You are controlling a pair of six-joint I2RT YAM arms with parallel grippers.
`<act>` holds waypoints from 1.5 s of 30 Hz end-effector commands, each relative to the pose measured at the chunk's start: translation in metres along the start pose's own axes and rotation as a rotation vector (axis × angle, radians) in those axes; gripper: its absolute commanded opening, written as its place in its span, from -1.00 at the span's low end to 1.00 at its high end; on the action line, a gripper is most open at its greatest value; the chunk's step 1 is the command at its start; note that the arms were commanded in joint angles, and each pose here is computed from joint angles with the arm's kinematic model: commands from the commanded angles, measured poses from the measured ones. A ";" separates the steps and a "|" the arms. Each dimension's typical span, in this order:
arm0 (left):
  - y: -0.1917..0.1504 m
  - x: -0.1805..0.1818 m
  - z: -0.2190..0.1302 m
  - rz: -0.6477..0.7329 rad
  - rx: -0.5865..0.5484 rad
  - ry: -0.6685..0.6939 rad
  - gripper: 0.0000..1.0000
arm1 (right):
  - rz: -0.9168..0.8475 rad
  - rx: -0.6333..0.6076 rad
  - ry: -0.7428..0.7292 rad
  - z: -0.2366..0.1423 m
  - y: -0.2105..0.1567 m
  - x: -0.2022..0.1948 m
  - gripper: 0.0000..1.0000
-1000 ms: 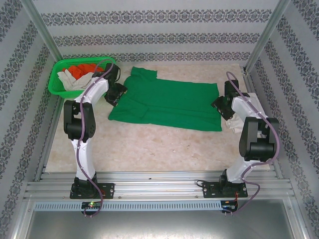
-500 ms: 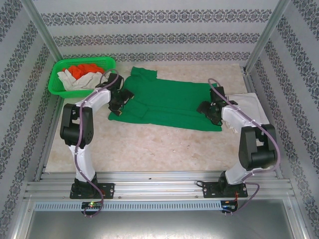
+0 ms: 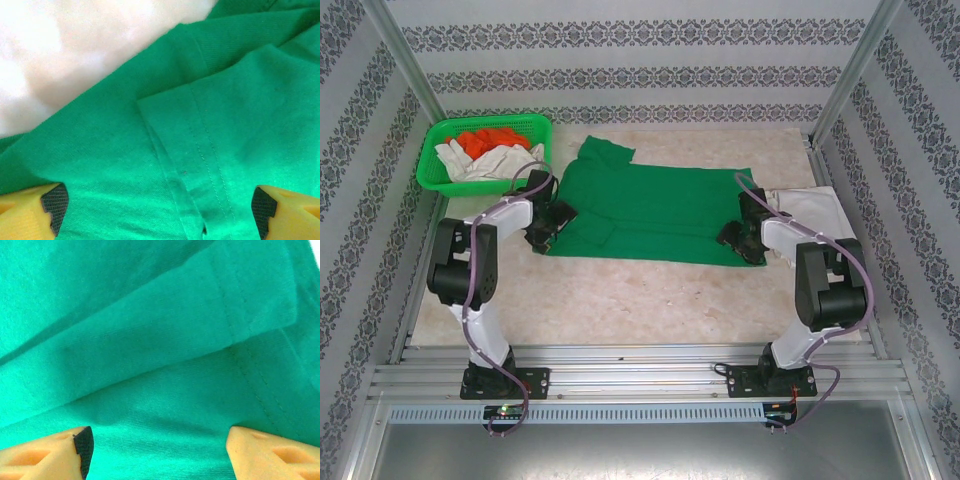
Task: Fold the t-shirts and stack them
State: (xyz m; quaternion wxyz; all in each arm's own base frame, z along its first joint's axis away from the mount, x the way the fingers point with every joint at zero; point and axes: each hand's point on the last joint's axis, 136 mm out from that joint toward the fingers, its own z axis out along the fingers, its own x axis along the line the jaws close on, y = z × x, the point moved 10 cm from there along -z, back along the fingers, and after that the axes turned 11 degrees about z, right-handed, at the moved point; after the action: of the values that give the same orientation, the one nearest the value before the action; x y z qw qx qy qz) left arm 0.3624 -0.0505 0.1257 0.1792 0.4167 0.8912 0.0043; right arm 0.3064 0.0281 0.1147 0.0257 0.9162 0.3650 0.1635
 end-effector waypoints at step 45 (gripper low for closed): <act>0.082 -0.118 0.029 -0.119 -0.063 0.208 -0.45 | 0.003 0.032 0.101 -0.050 -0.008 0.024 0.46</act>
State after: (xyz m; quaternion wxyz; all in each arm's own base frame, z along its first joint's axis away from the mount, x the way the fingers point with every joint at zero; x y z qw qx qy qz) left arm 0.5070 -0.1017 0.1511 0.1422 0.3807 0.9116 0.0617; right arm 0.2949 0.0489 0.1643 -0.0037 0.9061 0.3737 0.1983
